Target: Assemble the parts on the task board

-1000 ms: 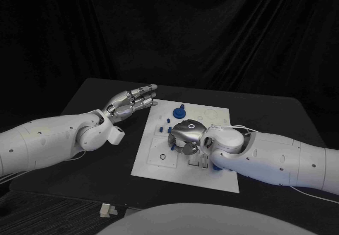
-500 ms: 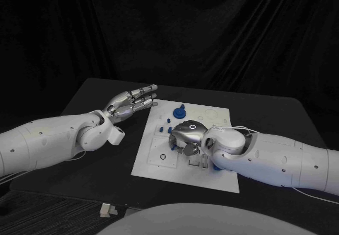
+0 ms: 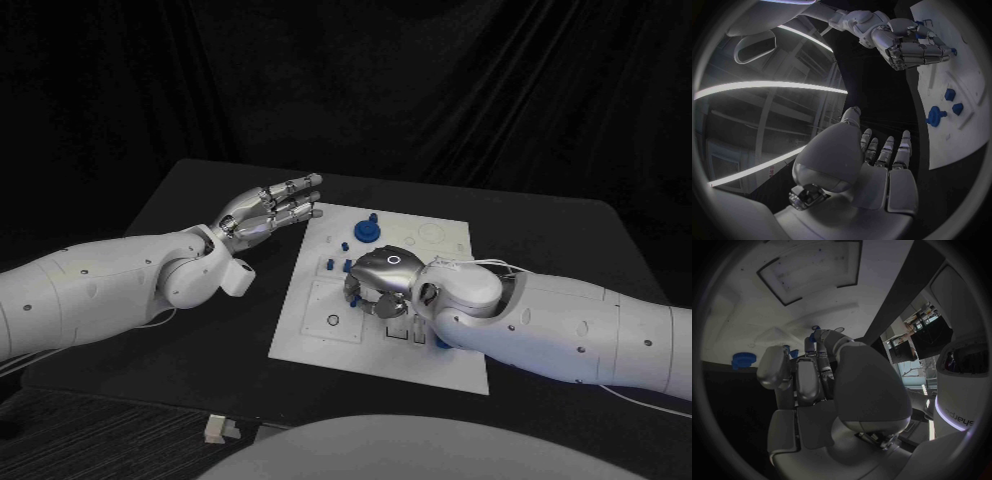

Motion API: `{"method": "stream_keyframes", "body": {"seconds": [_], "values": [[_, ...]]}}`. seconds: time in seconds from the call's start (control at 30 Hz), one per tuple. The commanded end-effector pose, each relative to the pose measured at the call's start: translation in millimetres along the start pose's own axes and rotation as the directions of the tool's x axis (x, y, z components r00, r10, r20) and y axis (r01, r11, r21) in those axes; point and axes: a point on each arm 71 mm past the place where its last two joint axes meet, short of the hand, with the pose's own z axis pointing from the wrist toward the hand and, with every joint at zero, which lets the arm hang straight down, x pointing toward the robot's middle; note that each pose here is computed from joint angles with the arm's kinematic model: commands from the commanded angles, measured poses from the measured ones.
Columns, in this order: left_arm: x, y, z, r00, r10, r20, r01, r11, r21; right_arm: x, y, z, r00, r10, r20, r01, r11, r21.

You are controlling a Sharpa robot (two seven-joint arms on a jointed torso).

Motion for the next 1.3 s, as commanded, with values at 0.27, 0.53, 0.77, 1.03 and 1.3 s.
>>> {"method": "stream_keyframes", "body": {"seconds": [0.27, 0.53, 0.77, 1.03, 1.3], "values": [[2.1, -0.7, 0.6, 1.000, -0.017, -0.012, 0.018, 1.000, 0.023, 2.0, 1.3, 0.9, 0.999, -0.040, -0.019, 0.040, 0.999, 0.012], [2.7, 0.3, 1.0, 1.000, -0.020, -0.015, 0.021, 1.000, 0.020, -0.1, 3.8, 1.4, 0.994, -0.113, 0.007, 0.113, 0.994, -0.001], [2.2, 1.2, 0.2, 1.000, -0.021, -0.014, 0.021, 1.000, 0.014, -3.7, 6.8, 0.5, 0.986, -0.158, 0.054, 0.159, 0.987, -0.014], [2.0, 2.0, 0.1, 1.000, -0.022, -0.014, 0.022, 1.000, 0.011, -6.2, 10.1, -0.2, 0.981, -0.175, 0.079, 0.178, 0.984, -0.026], [2.6, 3.2, 0.2, 1.000, -0.024, -0.016, 0.024, 1.000, 0.010, -5.2, 13.1, 0.9, 0.979, -0.195, 0.059, 0.198, 0.979, -0.041]]}}
